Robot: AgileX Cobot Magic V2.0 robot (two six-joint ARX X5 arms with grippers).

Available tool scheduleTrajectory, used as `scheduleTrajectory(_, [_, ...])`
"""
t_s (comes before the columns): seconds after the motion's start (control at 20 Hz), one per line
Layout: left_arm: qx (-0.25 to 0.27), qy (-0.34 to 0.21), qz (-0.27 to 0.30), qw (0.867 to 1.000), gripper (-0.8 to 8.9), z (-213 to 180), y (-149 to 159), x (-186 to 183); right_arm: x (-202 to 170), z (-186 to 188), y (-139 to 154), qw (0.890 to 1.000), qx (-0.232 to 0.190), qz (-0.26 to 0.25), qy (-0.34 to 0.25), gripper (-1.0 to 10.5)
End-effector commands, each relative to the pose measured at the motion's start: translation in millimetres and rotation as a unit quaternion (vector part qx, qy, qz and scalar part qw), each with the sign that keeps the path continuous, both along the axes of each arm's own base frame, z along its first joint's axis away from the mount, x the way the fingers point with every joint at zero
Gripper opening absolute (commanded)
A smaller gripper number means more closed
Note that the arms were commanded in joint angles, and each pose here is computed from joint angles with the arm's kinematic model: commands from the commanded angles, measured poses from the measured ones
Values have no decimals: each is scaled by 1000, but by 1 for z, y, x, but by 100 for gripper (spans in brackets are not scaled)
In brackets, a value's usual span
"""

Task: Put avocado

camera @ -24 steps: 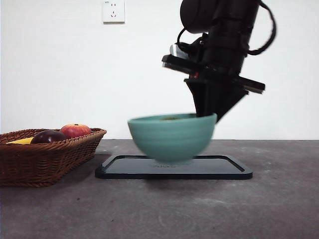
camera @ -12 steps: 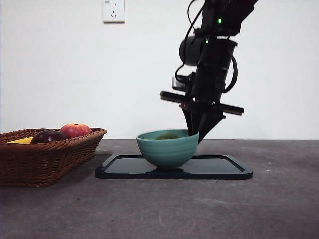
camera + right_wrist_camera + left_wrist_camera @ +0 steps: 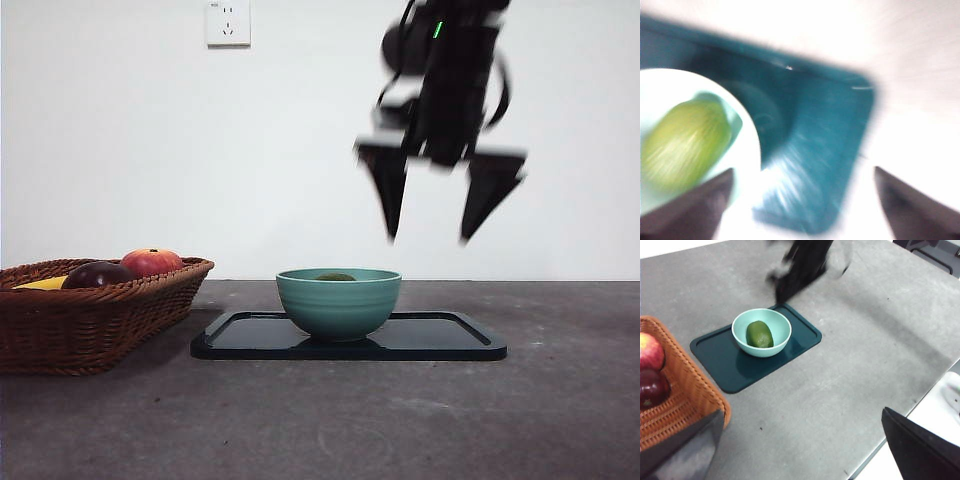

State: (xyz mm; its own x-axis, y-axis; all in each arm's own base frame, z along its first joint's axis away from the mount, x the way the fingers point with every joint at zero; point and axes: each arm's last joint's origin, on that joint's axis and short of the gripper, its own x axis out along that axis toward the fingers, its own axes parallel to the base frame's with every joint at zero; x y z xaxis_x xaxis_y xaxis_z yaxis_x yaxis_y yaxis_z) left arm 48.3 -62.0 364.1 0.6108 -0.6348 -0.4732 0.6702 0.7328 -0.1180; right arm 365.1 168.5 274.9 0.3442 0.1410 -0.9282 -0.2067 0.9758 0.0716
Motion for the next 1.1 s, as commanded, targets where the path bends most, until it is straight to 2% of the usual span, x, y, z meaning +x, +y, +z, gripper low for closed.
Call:
scheduleTrajectory(0.05, [-1, -5, -3, 1000, 496, 3, 0, -1, -22, 39, -6, 999, -18, 8, -36, 513])
scheduleTrajectory(0.15, [-1, -5, -3, 1000, 496, 3, 0, -1, -49, 75, -16, 997, -9, 12, -72, 513])
scheduleTrajectory(0.25, [-1, -5, -3, 1000, 496, 3, 0, -1, -80, 94, -30, 996, -15, 13, -89, 525])
scheduleTrajectory(0.5, [-1, -5, -3, 1000, 496, 3, 0, -1, -158, 83, -60, 994, -20, 35, -98, 559])
scheduleTrajectory(0.65, [-2, -5, -3, 1000, 495, 3, 0, -1, -210, 72, -76, 990, 22, 72, -122, 559])
scheduleTrajectory(0.8, [-3, -6, -3, 1000, 496, 3, 0, 0, -252, 66, -88, 978, 75, 110, -160, 558])
scheduleTrajectory(0.9, [-3, -7, -3, 1000, 496, 3, 0, 0, -273, 65, -98, 971, 105, 113, -181, 558])
scheduleTrajectory(1.1, [-15, -14, -3, 1000, 496, 6, -1, 0, -299, 66, -116, 958, 136, 120, -223, 558])
